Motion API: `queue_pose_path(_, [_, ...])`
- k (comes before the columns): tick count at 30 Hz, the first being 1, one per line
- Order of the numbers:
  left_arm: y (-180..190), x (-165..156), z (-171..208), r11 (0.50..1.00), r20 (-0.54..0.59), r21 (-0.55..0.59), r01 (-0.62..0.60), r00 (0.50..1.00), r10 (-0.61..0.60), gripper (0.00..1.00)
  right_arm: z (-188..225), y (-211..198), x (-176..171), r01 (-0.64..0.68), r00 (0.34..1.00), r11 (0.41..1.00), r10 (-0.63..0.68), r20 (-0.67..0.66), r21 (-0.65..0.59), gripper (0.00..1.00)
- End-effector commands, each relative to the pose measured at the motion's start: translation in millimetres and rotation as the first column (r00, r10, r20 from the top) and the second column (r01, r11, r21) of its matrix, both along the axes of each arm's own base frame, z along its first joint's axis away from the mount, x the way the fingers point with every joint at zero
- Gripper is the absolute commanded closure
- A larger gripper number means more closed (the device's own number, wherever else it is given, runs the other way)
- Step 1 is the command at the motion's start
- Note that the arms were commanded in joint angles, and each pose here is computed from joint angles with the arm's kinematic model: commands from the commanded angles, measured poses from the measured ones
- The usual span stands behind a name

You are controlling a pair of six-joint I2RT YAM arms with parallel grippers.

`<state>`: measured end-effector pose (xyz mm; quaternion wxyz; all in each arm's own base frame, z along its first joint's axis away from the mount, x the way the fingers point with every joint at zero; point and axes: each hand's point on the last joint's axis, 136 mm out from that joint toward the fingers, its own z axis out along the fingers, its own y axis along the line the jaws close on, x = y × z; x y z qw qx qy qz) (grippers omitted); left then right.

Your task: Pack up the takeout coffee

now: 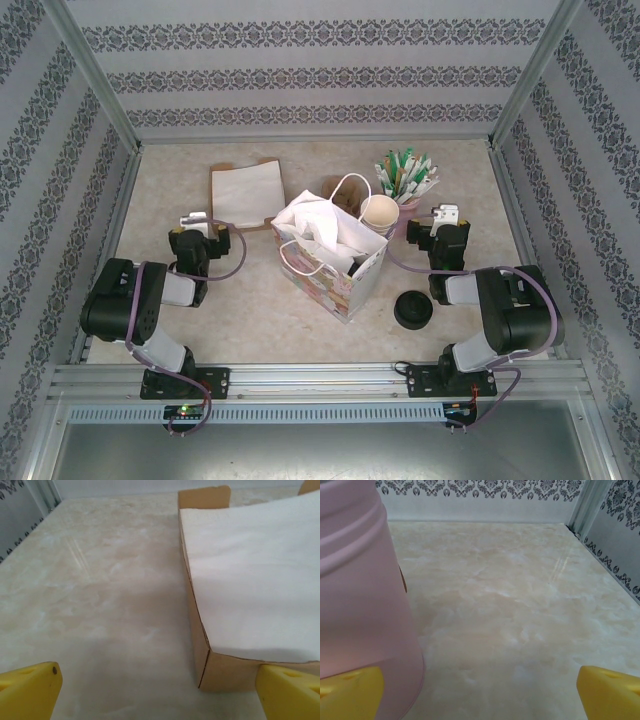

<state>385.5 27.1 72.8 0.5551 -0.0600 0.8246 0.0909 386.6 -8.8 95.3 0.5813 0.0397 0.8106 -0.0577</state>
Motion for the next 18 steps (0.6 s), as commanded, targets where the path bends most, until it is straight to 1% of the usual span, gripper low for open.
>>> queue_pose_path(1, [4, 8, 17, 1.000, 0.058, -0.019, -0.011, 0.998, 0.012, 0.00, 13, -3, 6, 0.019, 0.999, 1.000, -0.020, 0.050, 0.015, 0.02])
queue_pose_path(3, [2, 9, 19, 1.000, 0.073, -0.011, 0.000, 0.997, 0.001, 0.00, 13, -3, 6, 0.019, 0.999, 1.000, -0.020, 0.047, 0.015, 0.02])
queue_pose_path(6, [-14, 10, 18, 0.995, 0.070, -0.009, 0.104, 0.992, -0.103, 0.00, 13, -3, 6, 0.019, 0.999, 1.000, -0.020, 0.047, 0.015, 0.02])
queue_pose_path(8, [-21, 11, 16, 0.990, 0.053, -0.011, 0.143, 0.988, -0.142, 0.00, 13, -3, 6, 0.019, 0.999, 1.000, -0.020, 0.047, 0.015, 0.02])
queue_pose_path(18, [-20, 12, 17, 0.991, 0.056, -0.011, 0.136, 0.989, -0.135, 0.00, 13, -3, 7, 0.008, 0.999, 1.000, -0.009, 0.044, 0.020, 0.02])
